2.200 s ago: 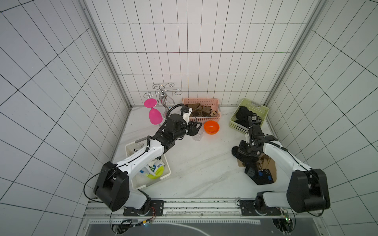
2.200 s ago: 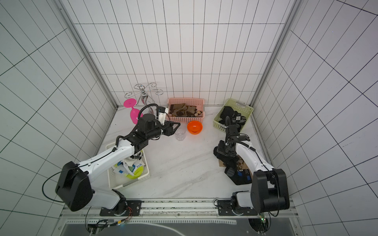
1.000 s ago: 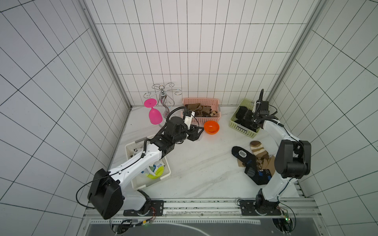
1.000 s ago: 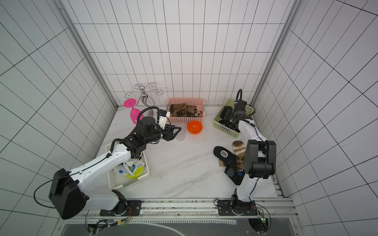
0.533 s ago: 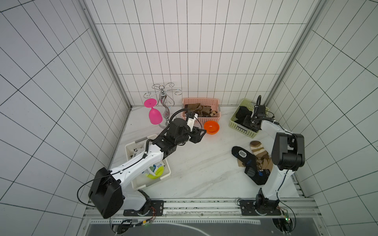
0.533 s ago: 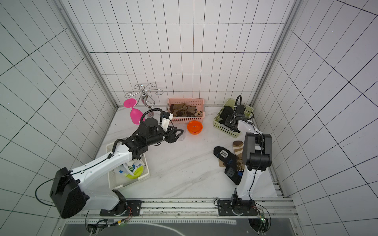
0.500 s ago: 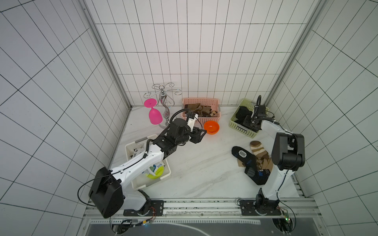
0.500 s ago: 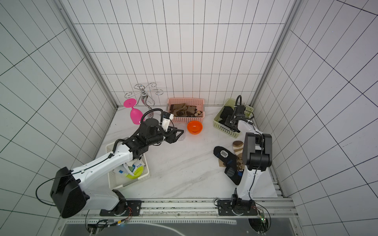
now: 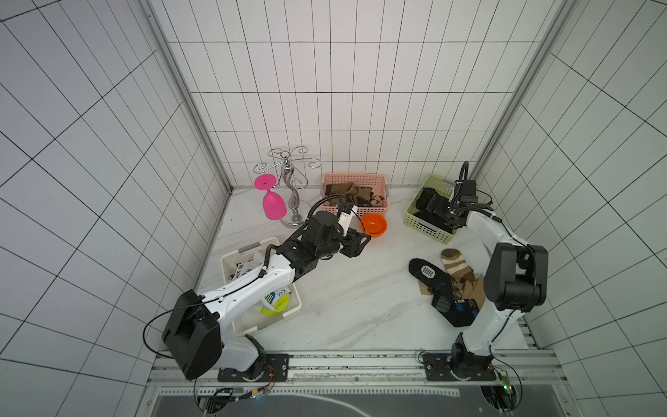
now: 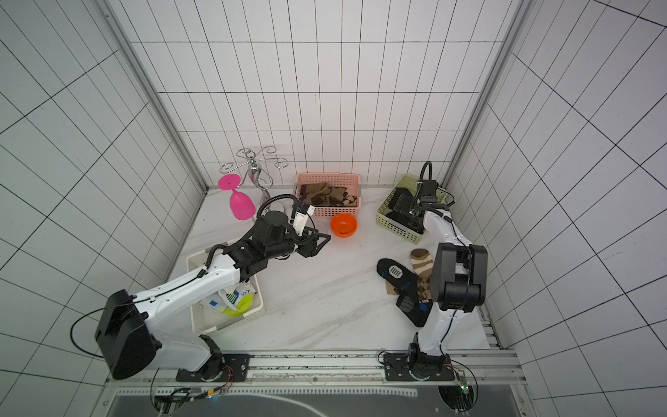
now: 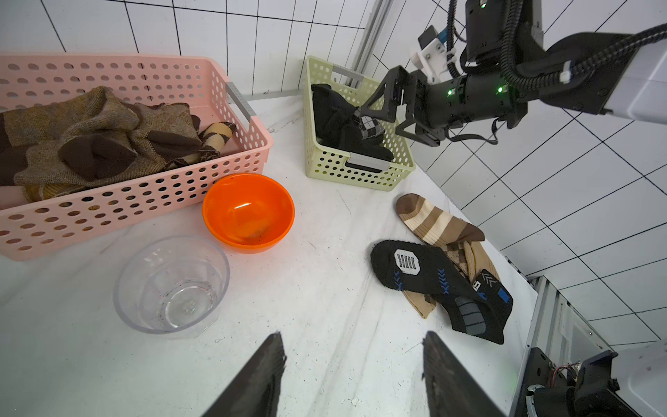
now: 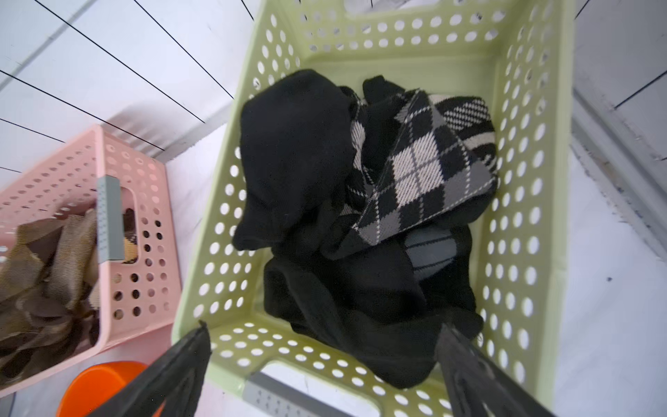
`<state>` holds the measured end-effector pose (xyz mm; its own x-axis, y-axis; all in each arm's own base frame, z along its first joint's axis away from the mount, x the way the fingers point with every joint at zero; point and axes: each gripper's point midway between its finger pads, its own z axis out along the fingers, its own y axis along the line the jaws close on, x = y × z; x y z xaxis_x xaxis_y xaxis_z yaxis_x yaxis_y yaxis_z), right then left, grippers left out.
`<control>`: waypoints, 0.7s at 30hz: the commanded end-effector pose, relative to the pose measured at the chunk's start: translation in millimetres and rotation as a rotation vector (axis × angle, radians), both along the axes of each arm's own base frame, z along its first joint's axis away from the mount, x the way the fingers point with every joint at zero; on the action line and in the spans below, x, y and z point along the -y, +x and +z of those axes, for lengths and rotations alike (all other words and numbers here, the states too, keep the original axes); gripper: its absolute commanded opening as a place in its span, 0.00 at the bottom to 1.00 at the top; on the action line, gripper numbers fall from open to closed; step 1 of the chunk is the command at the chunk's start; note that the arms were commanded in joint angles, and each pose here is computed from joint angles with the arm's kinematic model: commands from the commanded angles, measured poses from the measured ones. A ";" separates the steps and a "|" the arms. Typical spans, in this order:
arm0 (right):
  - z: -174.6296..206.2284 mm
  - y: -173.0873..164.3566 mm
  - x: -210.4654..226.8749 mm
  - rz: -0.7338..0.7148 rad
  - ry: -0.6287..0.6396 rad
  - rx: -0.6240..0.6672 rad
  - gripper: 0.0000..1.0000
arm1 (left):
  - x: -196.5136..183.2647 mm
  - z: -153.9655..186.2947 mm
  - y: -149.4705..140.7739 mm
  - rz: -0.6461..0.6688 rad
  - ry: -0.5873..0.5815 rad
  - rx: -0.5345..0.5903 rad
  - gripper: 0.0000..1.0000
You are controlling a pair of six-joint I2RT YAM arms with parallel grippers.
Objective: Sort the socks into the basket by color
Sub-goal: Place the sock in the bin, then pick up the sock at the center of the board.
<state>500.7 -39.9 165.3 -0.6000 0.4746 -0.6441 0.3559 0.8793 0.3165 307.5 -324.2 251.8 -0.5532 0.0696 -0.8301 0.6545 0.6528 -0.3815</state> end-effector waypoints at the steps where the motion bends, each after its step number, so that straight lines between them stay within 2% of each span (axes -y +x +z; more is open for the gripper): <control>1: 58.6 -5.2 5.8 -0.047 0.014 0.107 0.99 | 5.5 5.0 1.6 -0.009 0.011 0.026 0.62; 6: 66.8 -33.3 -0.3 -0.050 0.037 0.117 0.99 | 7.9 2.3 -1.8 -0.018 0.015 0.026 0.63; 11: 53.3 -63.5 -19.9 -0.004 0.044 0.070 1.00 | 7.4 -2.1 -4.8 -0.022 0.015 0.024 0.63; 15: 32.0 -87.6 -42.9 0.079 0.025 -0.035 0.99 | 6.2 -4.0 -6.1 -0.024 0.018 0.026 0.63; 21: -4.5 -134.1 -71.3 0.189 -0.005 -0.202 0.93 | 5.9 -2.4 -5.0 -0.022 0.013 0.037 0.63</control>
